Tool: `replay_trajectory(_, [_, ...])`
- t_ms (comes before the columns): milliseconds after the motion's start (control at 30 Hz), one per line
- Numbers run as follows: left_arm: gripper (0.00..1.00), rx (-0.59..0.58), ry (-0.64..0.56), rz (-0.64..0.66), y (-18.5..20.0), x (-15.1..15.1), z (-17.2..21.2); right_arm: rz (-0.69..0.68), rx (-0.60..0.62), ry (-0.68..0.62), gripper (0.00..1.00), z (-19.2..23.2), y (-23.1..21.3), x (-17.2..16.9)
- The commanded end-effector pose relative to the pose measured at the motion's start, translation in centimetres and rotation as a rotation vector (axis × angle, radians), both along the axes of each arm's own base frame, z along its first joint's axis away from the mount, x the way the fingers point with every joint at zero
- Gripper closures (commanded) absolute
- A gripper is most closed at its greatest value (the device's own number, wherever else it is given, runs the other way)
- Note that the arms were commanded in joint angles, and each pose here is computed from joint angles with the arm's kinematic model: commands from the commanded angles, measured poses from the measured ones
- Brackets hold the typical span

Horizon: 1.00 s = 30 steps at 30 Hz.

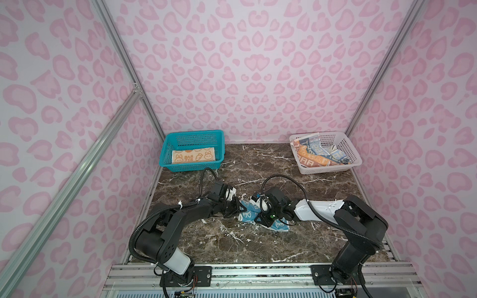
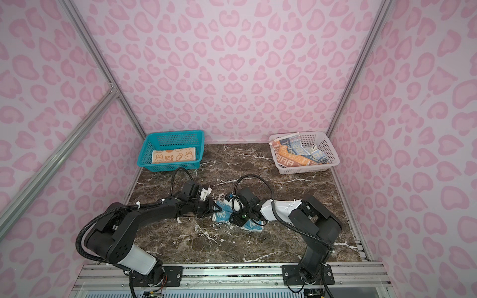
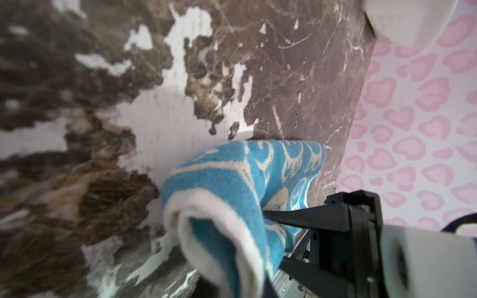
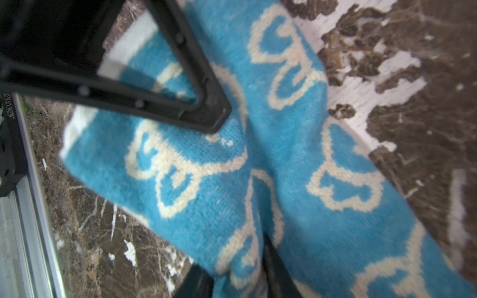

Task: Fold and stack the towels

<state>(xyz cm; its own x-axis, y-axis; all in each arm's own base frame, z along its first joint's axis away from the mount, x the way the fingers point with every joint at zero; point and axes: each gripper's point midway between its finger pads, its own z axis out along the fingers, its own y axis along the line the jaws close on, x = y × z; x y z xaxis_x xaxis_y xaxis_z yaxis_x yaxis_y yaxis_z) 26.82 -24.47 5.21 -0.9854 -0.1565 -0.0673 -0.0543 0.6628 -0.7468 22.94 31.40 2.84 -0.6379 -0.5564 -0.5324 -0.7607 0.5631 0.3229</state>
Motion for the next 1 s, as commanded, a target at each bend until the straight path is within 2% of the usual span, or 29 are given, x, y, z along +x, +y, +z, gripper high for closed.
replay_trajectory(0, [0.97,0.001,-0.042,-0.036,-0.5,1.0,1.2,-0.061,-0.024,-0.085,0.5,0.7,-0.9,0.9])
replay_trajectory(100, [0.97,0.02,-0.081,-0.078,-0.7,1.9,2.4,-0.115,-0.036,-0.163,0.32,2.2,-2.0,1.7])
replay_trajectory(233, [0.97,0.067,-0.16,-0.17,-0.6,3.5,4.7,-0.178,-0.044,-0.25,0.19,4.1,-3.2,2.5])
replay_trajectory(300, [0.97,0.096,-0.208,-0.231,-0.4,4.6,6.2,-0.213,-0.035,-0.291,0.03,5.3,-3.7,3.0])
replay_trajectory(333, [0.97,0.109,-0.237,-0.256,-0.3,5.1,7.0,-0.227,-0.029,-0.305,0.01,5.7,-3.9,3.1])
replay_trajectory(467, [0.97,0.194,-0.35,-0.289,1.2,8.8,10.1,-0.276,-0.013,-0.348,0.01,7.2,-4.4,3.8])
replay_trajectory(667, [0.97,0.27,-0.492,-0.231,4.2,15.8,14.9,-0.299,0.005,-0.366,0.01,8.4,-4.0,4.5])
replay_trajectory(867, [0.97,0.321,-0.565,-0.126,8.5,22.5,16.1,-0.36,0.056,-0.42,0.01,10.5,-3.4,6.2])
replay_trajectory(967, [0.97,0.304,-0.577,-0.076,10.4,25.1,16.2,-0.378,0.108,-0.459,0.01,11.9,-2.8,7.0])
